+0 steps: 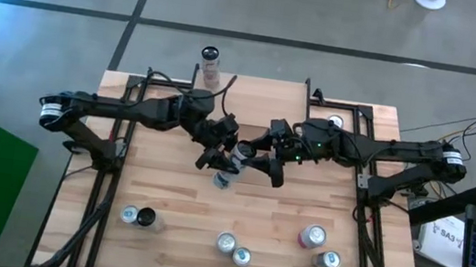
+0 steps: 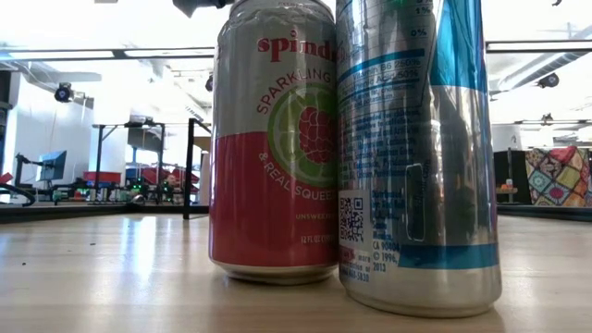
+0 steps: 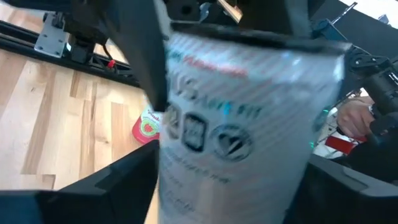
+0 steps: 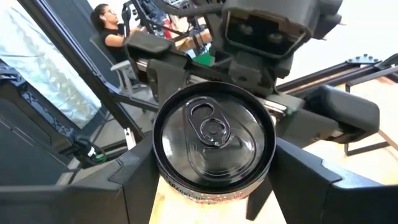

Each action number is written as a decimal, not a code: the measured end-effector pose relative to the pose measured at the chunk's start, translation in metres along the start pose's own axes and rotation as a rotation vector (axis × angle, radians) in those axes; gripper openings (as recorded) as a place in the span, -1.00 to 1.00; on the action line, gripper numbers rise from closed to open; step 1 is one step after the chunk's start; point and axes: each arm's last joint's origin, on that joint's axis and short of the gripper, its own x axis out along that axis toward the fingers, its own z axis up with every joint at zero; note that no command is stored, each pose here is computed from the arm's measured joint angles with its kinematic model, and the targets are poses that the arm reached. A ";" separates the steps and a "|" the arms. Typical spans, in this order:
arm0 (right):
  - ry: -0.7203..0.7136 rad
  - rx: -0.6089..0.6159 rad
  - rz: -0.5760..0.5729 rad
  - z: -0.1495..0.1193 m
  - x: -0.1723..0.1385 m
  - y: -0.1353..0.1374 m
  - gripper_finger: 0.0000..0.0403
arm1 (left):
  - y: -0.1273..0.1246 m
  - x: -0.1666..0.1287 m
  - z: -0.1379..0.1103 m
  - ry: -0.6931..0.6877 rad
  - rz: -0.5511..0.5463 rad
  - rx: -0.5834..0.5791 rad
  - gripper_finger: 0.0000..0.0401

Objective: Place canned beverage on shelf
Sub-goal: Put the top white-pink soda can on the shelf aligned with the other white-pink soda can

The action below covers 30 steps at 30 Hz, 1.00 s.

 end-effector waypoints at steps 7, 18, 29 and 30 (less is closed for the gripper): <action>0.009 -0.003 -0.002 -0.001 0.000 0.000 0.23 | -0.002 -0.001 0.002 -0.012 0.000 0.010 0.25; -0.016 -0.048 -0.036 0.003 -0.005 0.001 0.45 | -0.002 -0.006 0.006 -0.057 0.078 0.068 0.26; -0.143 -0.061 -0.226 0.022 -0.056 0.015 0.62 | 0.012 -0.080 0.024 -0.176 0.349 0.279 0.26; -0.138 -0.058 -0.233 0.021 -0.058 0.015 0.62 | 0.015 -0.089 0.024 -0.188 0.375 0.307 0.26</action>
